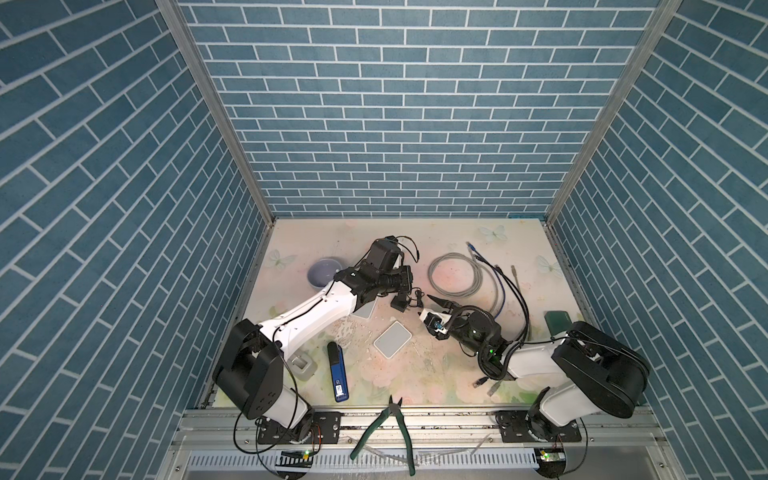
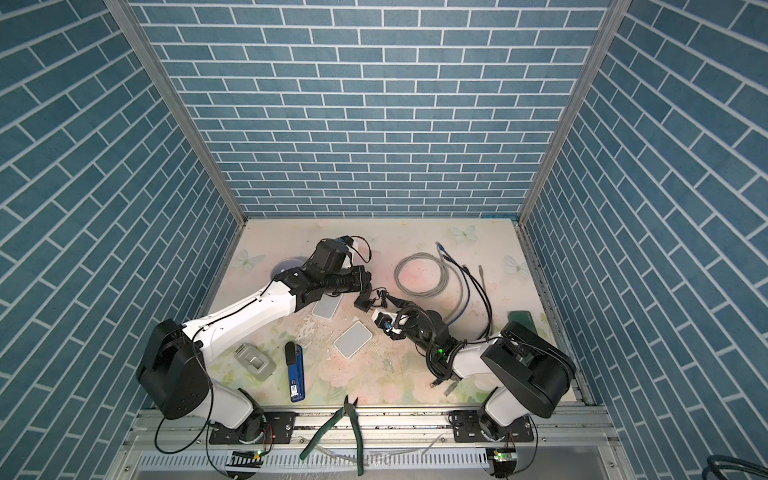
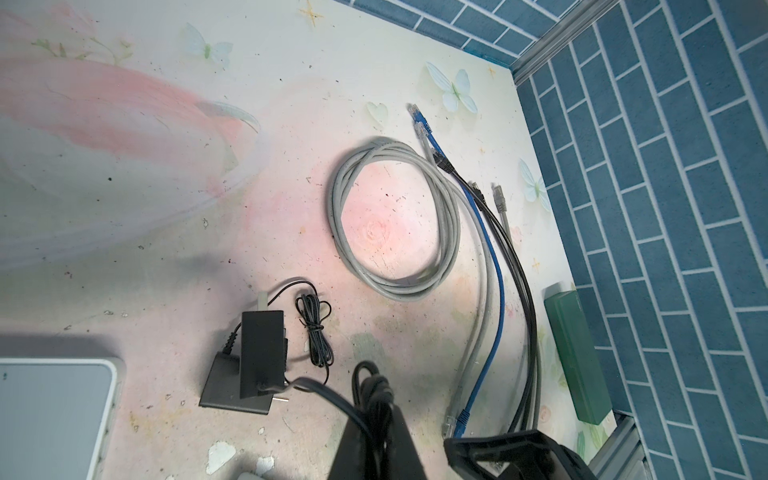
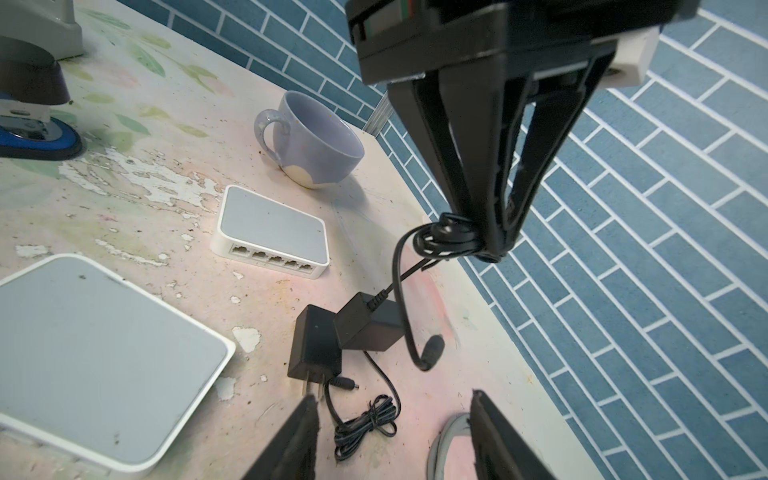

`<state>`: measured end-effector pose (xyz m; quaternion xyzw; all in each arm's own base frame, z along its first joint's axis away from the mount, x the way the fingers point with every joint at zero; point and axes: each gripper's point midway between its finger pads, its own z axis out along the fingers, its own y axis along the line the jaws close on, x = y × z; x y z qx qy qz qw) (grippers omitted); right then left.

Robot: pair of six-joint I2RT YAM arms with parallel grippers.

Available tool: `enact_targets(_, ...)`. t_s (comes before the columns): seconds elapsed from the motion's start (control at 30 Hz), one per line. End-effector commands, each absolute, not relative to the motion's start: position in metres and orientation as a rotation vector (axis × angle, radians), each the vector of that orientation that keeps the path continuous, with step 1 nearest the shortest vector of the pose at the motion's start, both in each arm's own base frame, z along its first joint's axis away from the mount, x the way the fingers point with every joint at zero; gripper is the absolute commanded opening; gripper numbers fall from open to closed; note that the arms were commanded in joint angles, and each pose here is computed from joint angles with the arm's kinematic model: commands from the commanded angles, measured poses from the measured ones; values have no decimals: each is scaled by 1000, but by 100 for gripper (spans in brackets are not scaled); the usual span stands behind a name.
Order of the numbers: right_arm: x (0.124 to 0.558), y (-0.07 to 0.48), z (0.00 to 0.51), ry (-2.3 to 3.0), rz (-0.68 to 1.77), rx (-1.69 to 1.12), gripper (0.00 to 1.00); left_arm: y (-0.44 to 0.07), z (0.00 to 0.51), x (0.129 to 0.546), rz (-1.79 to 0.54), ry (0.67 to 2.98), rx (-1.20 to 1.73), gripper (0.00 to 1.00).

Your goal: Insert the plug into the switch port

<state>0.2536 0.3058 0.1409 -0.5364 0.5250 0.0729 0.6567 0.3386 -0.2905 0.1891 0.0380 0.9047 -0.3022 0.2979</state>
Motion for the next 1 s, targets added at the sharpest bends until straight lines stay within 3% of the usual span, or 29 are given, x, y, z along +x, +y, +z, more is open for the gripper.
enact_targets(0.0,257,315,167,1108,145,-1205,56,-290,205,341,-822,2374,106,0)
enact_targets(0.97,280,331,166,1205,133,-1217,17,-293,205,339,-850,2372,117,0)
